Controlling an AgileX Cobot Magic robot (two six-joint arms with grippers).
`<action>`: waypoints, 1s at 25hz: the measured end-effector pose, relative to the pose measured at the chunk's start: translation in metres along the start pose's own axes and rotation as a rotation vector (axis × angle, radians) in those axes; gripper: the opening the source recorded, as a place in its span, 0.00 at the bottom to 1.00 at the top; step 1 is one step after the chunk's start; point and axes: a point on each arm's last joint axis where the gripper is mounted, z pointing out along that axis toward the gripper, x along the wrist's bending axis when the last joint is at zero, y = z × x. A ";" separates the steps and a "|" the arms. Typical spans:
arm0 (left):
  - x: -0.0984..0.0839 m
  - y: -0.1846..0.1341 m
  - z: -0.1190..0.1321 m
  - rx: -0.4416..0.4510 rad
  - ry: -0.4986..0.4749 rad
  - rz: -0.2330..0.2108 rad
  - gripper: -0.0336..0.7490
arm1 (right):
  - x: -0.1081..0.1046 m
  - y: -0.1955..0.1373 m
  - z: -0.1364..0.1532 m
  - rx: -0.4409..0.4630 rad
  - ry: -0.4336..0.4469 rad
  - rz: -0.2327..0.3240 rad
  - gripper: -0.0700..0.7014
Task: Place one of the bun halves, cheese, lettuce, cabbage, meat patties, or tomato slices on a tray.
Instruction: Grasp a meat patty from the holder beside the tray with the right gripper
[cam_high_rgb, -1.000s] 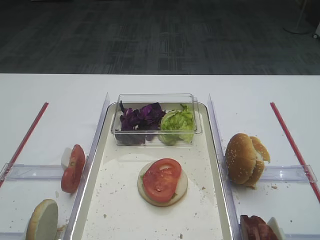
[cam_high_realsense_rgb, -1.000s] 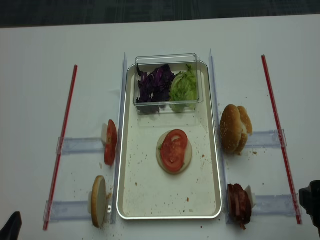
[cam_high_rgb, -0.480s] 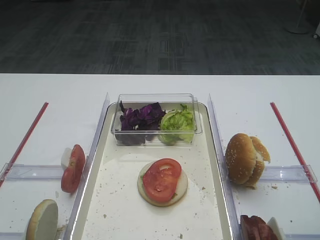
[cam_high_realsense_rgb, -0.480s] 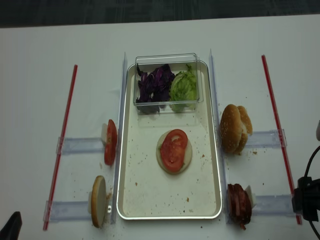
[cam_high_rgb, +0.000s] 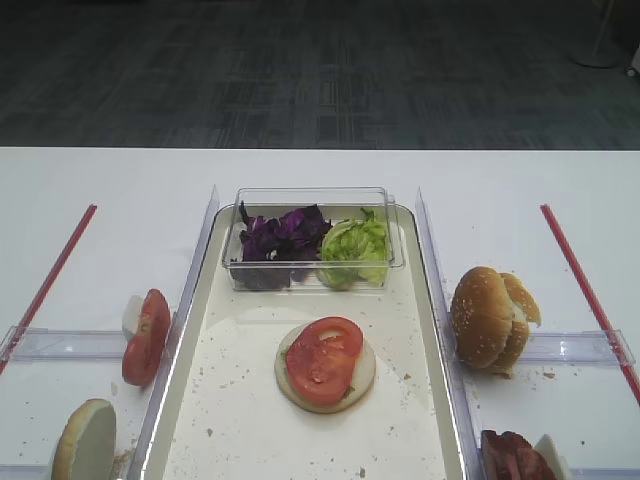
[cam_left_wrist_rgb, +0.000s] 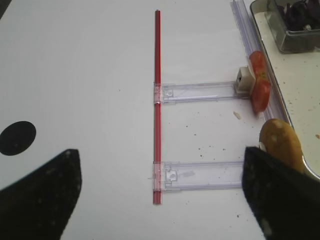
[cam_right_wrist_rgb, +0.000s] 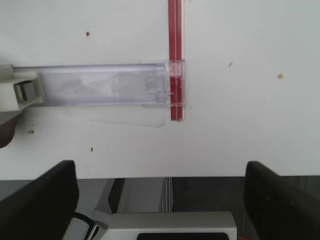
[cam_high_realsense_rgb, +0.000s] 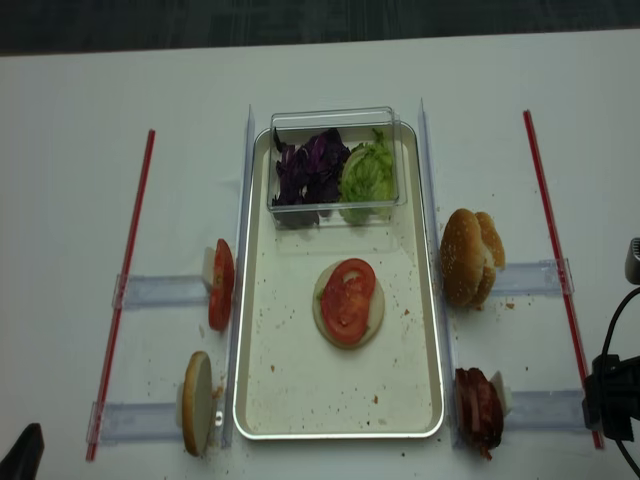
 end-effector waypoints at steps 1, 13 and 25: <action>0.000 0.000 0.000 0.000 0.000 0.000 0.81 | 0.000 0.001 0.002 0.010 0.000 0.004 0.97; 0.000 0.000 0.000 0.000 0.000 0.000 0.81 | 0.001 0.037 0.004 0.063 0.004 0.025 0.92; 0.000 0.000 0.000 0.000 0.000 0.000 0.81 | 0.029 0.035 0.004 0.071 0.119 -0.007 0.91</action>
